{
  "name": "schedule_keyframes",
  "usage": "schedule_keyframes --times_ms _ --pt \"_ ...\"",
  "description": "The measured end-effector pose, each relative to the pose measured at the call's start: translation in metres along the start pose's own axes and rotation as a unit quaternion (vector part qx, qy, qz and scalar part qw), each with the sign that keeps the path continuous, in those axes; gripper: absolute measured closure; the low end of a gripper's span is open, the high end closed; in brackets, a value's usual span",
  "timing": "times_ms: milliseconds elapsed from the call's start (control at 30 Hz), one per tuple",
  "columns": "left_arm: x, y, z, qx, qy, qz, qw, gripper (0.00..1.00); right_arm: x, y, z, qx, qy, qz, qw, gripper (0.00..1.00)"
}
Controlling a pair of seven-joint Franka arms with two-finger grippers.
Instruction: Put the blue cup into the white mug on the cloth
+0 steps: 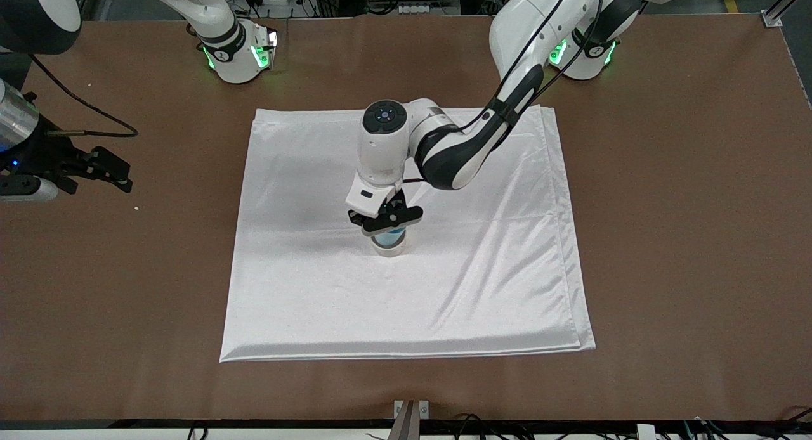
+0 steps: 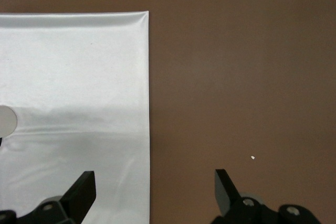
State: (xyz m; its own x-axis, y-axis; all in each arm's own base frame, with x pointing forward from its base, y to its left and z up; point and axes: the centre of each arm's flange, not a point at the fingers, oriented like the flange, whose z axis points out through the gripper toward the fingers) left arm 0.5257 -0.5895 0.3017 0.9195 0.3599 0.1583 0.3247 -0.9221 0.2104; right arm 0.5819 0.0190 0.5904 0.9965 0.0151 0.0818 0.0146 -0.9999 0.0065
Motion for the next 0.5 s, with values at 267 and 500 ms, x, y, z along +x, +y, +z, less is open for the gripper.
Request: schedule_keyframes --times_ms 267,500 --pt "-0.004 0.000 0.000 0.011 -0.002 0.000 1.000 0.71 0.000 0.000 0.000 0.000 0.000 0.000 1.000 0.00" --pt "0.004 -0.006 -0.010 0.044 -0.003 -0.004 0.999 0.37 0.000 -0.001 0.000 0.000 0.000 -0.001 1.000 0.00"
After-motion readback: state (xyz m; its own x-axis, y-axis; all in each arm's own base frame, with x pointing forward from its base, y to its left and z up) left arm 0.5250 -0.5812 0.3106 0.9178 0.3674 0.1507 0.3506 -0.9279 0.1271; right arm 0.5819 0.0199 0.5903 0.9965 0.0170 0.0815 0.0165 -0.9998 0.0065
